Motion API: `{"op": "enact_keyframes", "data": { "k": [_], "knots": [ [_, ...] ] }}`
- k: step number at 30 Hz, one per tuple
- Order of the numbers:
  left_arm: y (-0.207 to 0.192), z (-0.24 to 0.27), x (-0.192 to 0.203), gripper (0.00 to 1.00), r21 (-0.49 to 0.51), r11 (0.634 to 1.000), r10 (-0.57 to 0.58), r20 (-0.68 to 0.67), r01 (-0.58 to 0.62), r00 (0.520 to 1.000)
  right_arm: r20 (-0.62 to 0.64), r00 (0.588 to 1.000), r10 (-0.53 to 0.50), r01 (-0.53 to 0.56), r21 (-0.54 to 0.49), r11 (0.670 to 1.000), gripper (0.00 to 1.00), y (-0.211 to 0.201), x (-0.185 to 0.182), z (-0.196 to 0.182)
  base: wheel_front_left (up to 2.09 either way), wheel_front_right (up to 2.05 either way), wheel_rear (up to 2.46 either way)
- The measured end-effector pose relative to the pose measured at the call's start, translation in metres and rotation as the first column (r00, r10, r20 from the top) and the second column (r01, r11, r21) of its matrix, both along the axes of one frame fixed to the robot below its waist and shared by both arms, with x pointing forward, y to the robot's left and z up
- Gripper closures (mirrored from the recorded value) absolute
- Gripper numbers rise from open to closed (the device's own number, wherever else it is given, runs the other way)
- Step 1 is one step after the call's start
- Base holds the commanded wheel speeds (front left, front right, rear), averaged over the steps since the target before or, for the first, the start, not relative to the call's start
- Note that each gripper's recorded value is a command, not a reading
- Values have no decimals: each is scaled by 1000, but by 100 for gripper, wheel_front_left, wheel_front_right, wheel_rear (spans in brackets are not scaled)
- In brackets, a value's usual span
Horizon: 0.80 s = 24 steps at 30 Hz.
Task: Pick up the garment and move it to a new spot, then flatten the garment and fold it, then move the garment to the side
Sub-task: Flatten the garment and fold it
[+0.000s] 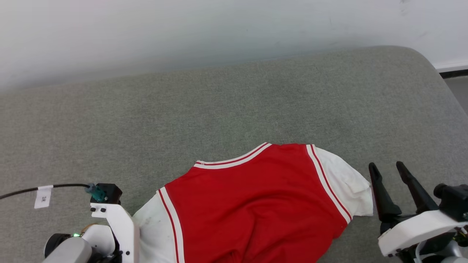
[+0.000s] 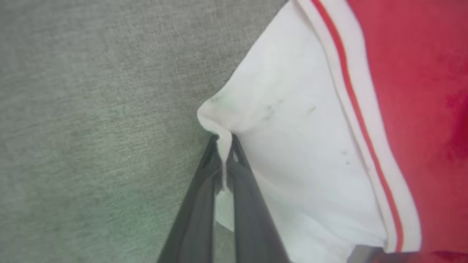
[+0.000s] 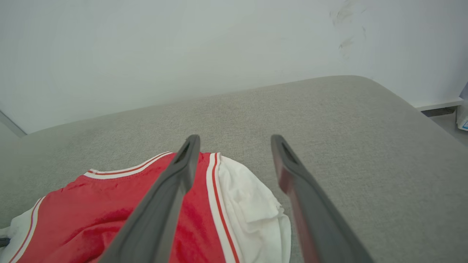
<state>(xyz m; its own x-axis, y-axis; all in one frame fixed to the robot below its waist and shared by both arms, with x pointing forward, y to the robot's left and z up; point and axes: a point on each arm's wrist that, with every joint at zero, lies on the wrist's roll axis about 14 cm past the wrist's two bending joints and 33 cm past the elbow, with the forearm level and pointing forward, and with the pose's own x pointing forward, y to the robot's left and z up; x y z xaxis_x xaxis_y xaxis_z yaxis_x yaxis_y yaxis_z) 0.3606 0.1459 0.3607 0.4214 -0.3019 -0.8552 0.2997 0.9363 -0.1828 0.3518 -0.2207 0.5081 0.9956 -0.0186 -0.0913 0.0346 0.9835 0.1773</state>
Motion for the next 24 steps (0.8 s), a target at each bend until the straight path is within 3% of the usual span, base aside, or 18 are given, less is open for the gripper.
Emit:
{"op": "enact_keyframes", "data": {
  "k": [7,15,24],
  "knots": [
    [-1,37,19,100,-73,993,104,261,-88,960,-268,963,-42,52,32,998,0,-45,-8,-45,0,0,0],
    [0,81,41,100,-133,985,156,464,-106,872,-562,825,57,-16,78,997,0,-40,-9,-92,0,0,0],
    [-9,99,56,100,-162,983,158,544,-81,824,-702,697,148,-145,64,987,0,-24,30,-107,0,0,0]
  ]
}}
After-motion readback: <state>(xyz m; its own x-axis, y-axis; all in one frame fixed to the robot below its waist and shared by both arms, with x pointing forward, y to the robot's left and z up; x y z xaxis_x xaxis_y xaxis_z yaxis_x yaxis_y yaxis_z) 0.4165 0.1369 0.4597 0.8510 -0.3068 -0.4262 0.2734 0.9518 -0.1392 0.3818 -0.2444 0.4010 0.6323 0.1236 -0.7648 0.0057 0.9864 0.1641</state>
